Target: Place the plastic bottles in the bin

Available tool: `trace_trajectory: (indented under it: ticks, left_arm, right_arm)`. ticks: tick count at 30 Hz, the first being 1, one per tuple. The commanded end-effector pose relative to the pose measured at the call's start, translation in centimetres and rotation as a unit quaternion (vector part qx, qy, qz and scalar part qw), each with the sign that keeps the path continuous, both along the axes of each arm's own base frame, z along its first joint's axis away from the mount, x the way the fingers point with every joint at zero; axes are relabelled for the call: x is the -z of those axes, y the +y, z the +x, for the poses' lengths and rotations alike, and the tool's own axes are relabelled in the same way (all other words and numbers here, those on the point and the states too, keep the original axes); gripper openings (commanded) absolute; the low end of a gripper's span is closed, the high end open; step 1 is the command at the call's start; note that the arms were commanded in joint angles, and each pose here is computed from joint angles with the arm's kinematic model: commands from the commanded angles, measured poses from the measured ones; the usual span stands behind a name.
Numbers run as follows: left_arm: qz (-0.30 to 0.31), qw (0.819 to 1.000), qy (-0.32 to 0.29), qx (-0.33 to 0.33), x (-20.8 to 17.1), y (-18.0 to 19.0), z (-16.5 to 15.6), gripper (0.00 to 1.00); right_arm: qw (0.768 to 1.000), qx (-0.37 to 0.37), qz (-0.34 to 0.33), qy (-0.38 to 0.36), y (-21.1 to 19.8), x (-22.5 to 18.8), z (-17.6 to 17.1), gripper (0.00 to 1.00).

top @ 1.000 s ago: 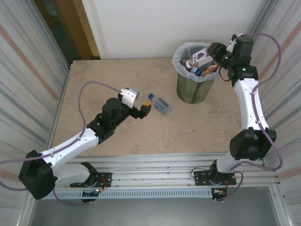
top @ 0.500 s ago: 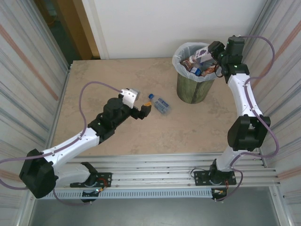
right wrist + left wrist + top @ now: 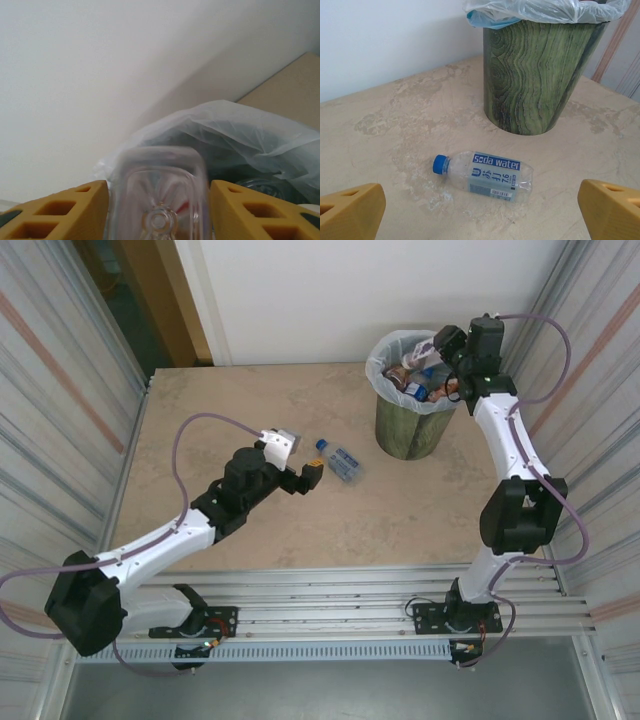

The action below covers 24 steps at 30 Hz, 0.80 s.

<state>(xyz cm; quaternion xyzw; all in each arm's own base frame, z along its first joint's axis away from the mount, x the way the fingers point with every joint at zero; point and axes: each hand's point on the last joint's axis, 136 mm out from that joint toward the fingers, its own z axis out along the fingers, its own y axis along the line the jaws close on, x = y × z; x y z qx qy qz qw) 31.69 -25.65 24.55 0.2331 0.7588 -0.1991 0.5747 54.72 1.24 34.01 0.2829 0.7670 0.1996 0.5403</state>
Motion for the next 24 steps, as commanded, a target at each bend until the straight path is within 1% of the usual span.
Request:
trace_trajectory:
  ticks: [1,4,7,9,14,15,21,22,24]
  left_arm:
    - [-0.017,1.0,-0.009,0.001,-1.4,-0.5,0.3,0.99]
    - [-0.017,1.0,-0.005,0.002,-1.1,-0.7,0.3,0.99]
    - [-0.019,1.0,-0.002,0.001,-1.0,-0.7,0.4,0.99]
    - [-0.02,1.0,-0.002,-0.001,-1.0,-0.7,0.4,0.99]
    - [-0.02,1.0,-0.001,-0.002,-0.9,-0.7,0.4,0.99]
    - [-0.02,1.0,0.0,-0.001,-0.9,-0.7,0.4,0.99]
    - [-0.02,1.0,0.003,-0.001,-0.8,-0.8,0.5,0.99]
    - [-0.021,1.0,0.003,-0.001,-0.8,-0.7,0.5,0.99]
    - [-0.021,1.0,0.004,-0.001,-0.8,-0.7,0.5,0.99]
  right_arm:
    - [0.999,-0.001,-0.041,0.02,-0.1,-0.5,-0.5,0.64]
    - [0.998,0.001,-0.063,0.023,-0.5,-1.3,-0.9,0.72]
    - [0.996,0.002,-0.083,0.025,-0.8,-2.1,-1.5,0.73]
    - [0.995,0.005,-0.096,0.023,-1.1,-2.6,-2.0,0.71]
    - [0.992,-0.003,-0.12,0.03,-0.8,-2.6,-2.7,0.56]
    - [0.992,-0.009,-0.124,0.031,-0.6,-2.4,-2.7,0.55]
    - [0.985,-0.054,-0.153,0.062,0.6,-0.2,-1.5,0.55]
    - [0.984,-0.057,-0.158,0.053,0.7,-1.3,-1.2,0.55]
    - [0.982,-0.062,-0.17,0.06,0.8,-1.0,-0.5,0.54]
